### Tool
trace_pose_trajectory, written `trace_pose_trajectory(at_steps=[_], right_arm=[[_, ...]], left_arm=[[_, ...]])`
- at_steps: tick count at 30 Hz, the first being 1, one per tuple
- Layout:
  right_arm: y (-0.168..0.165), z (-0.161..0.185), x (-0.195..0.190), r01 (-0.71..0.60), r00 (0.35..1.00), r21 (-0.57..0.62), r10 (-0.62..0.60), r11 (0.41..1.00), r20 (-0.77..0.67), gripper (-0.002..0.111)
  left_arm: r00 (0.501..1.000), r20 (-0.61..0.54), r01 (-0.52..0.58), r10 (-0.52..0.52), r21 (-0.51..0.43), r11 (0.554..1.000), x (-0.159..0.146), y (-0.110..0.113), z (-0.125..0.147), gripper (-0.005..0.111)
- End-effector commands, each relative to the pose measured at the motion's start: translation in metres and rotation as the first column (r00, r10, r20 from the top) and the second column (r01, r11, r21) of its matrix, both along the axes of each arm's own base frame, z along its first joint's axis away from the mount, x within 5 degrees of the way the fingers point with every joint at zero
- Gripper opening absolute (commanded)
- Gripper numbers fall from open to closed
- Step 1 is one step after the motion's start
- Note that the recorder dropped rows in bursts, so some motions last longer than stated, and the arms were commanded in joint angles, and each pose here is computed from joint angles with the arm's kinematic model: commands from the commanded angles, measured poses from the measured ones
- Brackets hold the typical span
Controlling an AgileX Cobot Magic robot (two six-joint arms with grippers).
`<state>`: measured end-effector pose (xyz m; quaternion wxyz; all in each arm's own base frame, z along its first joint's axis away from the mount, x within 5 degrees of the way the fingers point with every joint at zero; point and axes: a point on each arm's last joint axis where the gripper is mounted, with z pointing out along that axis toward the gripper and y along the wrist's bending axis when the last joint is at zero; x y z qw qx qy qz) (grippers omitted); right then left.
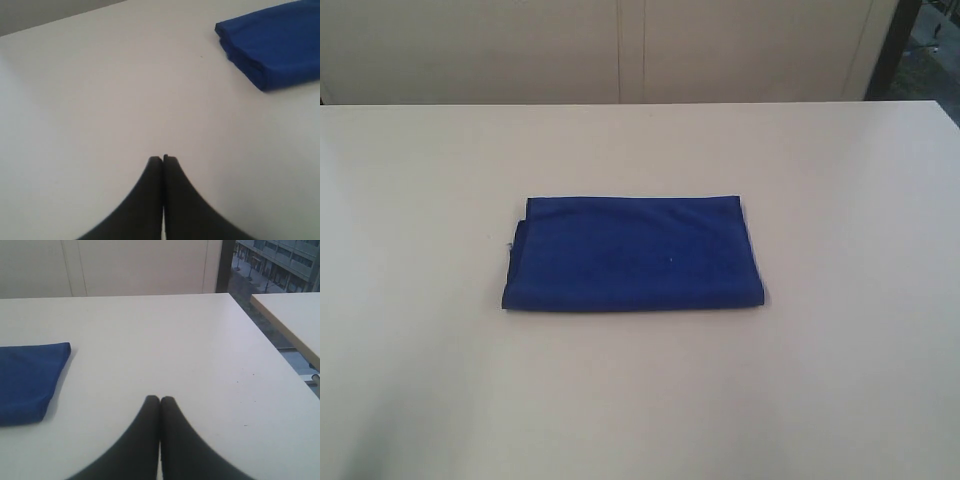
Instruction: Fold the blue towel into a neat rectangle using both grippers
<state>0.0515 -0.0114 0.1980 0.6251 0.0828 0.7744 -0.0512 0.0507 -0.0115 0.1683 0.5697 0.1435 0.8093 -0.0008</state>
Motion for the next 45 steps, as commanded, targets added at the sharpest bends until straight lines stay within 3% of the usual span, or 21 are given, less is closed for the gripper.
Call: trace_pose_trajectory(at_steps=[1, 10, 45], right_arm=[[-0.0005, -0.0006, -0.0003, 0.006, 1.0, -0.006, -0.006, 1.0, 0.002, 0.0], [-0.0005, -0.0006, -0.0003, 0.006, 1.0, -0.006, -0.006, 1.0, 0.002, 0.0], [-0.0005, -0.0006, -0.0003, 0.006, 1.0, -0.006, -0.006, 1.0, 0.002, 0.0]], left_arm=[[0.999, -0.017, -0.036, 0.034, -0.11, 0.993, 0.0, -0.0006, -0.0013, 0.0], [0.998, -0.034, -0.065, 0.06, -0.182, 0.981, 0.0, -0.0006, -0.0013, 0.0], [0.998, -0.032, -0.065, 0.061, -0.172, 0.983, 0.0, -0.0003, -0.0013, 0.0]])
